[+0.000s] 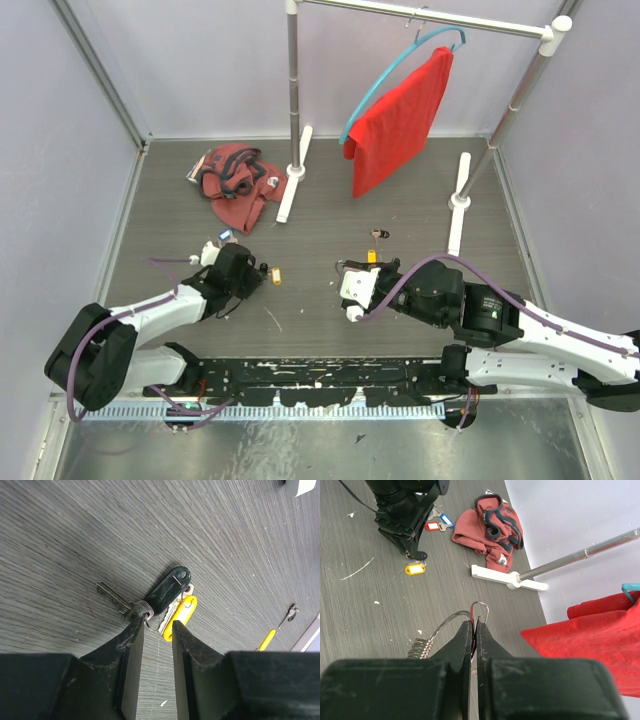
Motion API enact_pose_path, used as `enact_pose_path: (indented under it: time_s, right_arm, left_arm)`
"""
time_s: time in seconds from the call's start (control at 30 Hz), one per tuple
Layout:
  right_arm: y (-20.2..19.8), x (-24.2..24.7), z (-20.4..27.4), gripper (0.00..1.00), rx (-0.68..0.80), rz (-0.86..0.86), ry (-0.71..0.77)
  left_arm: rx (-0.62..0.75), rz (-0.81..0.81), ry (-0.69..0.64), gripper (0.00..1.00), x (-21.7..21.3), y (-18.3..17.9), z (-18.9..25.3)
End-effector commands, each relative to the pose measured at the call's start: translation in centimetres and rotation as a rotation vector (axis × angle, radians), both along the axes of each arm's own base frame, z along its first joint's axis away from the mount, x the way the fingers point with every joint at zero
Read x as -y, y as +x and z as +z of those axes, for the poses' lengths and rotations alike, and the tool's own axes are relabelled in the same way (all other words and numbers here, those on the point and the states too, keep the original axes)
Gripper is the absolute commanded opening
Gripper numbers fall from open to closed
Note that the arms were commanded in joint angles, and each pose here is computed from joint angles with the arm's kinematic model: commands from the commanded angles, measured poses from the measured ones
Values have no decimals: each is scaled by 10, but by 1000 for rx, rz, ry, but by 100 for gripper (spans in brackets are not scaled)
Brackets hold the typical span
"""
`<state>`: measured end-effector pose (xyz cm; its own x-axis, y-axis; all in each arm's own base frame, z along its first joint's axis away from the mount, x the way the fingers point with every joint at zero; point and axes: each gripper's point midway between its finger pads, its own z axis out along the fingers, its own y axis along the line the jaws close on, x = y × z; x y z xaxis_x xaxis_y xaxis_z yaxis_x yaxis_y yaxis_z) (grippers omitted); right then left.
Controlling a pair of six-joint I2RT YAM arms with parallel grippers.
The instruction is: Put the keys on the keyring
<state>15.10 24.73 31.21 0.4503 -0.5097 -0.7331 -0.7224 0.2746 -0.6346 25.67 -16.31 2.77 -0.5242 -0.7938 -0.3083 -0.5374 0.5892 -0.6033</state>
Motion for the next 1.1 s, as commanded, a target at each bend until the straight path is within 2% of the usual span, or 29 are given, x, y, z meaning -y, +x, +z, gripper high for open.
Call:
enact_pose_path:
  time_s: [0.0, 0.6, 1.07]
  right_arm:
    - [1, 3, 18, 1, 19, -17, 65]
    - [1, 5, 18, 1, 21, -21, 62]
    - [1, 6, 18, 1, 25, -22, 61]
  left_arm:
    - [27, 16, -3, 35, -1, 7, 4]
    - [26, 13, -26, 31, 4, 10, 3]
    - [-17, 27, -10, 13, -1, 5, -11]
